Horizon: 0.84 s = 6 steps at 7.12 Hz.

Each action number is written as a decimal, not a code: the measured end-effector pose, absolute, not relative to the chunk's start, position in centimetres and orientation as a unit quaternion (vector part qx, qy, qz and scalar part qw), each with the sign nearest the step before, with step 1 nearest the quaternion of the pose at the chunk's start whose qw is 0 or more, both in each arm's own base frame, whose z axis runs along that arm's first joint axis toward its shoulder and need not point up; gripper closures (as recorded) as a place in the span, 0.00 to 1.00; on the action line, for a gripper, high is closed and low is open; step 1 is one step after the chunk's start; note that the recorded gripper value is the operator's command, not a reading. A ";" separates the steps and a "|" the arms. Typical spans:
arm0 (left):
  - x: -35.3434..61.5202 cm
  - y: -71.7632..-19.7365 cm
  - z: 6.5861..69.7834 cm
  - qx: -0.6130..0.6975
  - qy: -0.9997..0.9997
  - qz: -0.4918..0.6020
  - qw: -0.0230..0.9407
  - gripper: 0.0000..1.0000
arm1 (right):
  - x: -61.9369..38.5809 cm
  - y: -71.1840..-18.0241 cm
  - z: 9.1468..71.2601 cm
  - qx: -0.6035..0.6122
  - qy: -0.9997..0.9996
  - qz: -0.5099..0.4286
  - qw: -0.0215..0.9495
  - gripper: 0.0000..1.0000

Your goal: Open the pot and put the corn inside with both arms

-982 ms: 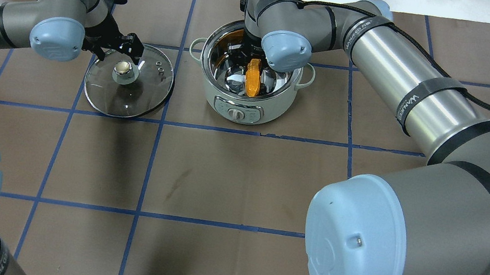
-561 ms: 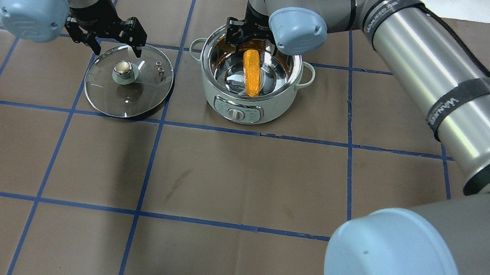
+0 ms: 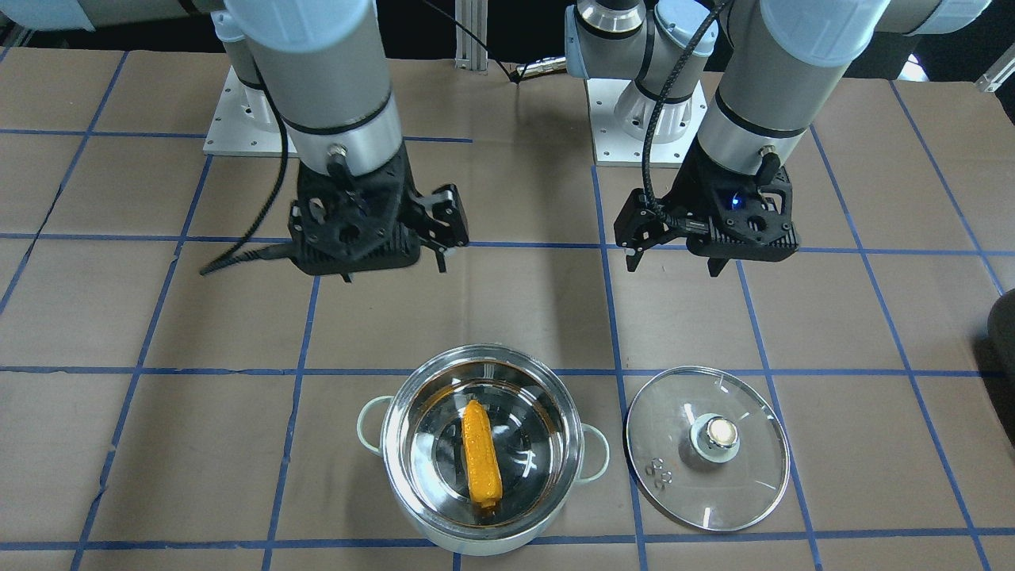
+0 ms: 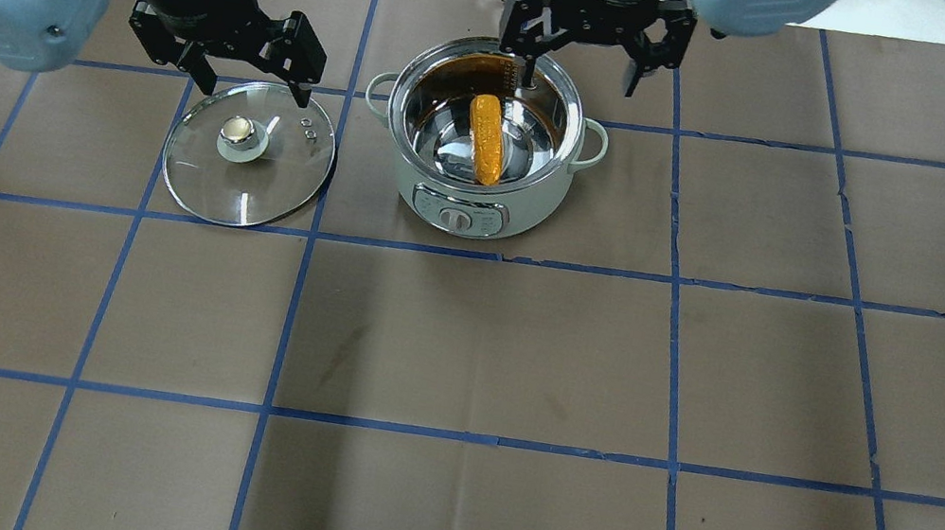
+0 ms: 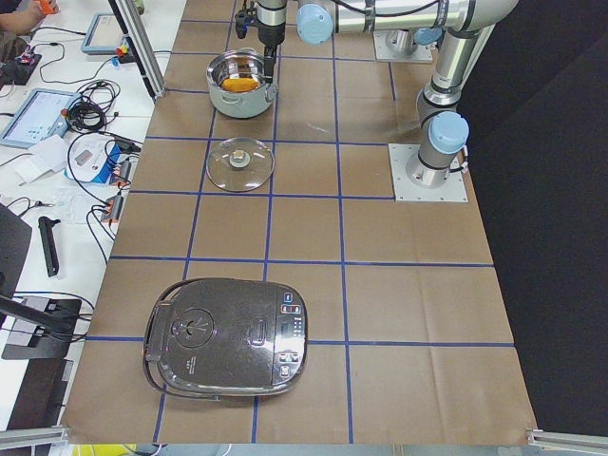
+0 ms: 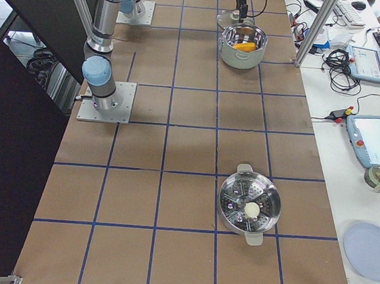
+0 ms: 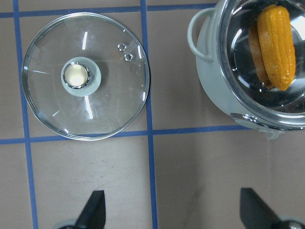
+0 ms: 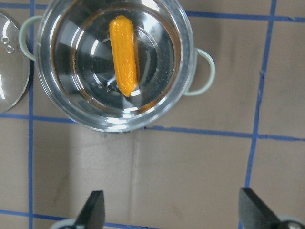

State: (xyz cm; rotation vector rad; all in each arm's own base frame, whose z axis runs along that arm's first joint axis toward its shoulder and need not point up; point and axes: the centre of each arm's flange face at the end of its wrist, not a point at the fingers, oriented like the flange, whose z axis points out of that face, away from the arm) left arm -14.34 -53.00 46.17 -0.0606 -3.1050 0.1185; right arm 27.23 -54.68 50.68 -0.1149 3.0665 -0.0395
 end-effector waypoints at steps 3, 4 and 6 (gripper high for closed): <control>-14.3 -51.4 47.4 -0.018 -1.000 0.018 0.015 0.00 | 20.1 -47.1 52.0 -0.015 1.000 0.000 0.028 0.02; -14.2 -51.2 47.6 -0.018 -1.000 0.016 0.015 0.00 | 18.1 -47.1 52.5 -0.002 1.000 -0.005 0.028 0.02; -14.1 -51.1 47.6 -0.017 -1.000 0.015 0.015 0.00 | 16.3 -47.3 53.7 0.012 1.000 -0.018 0.017 0.01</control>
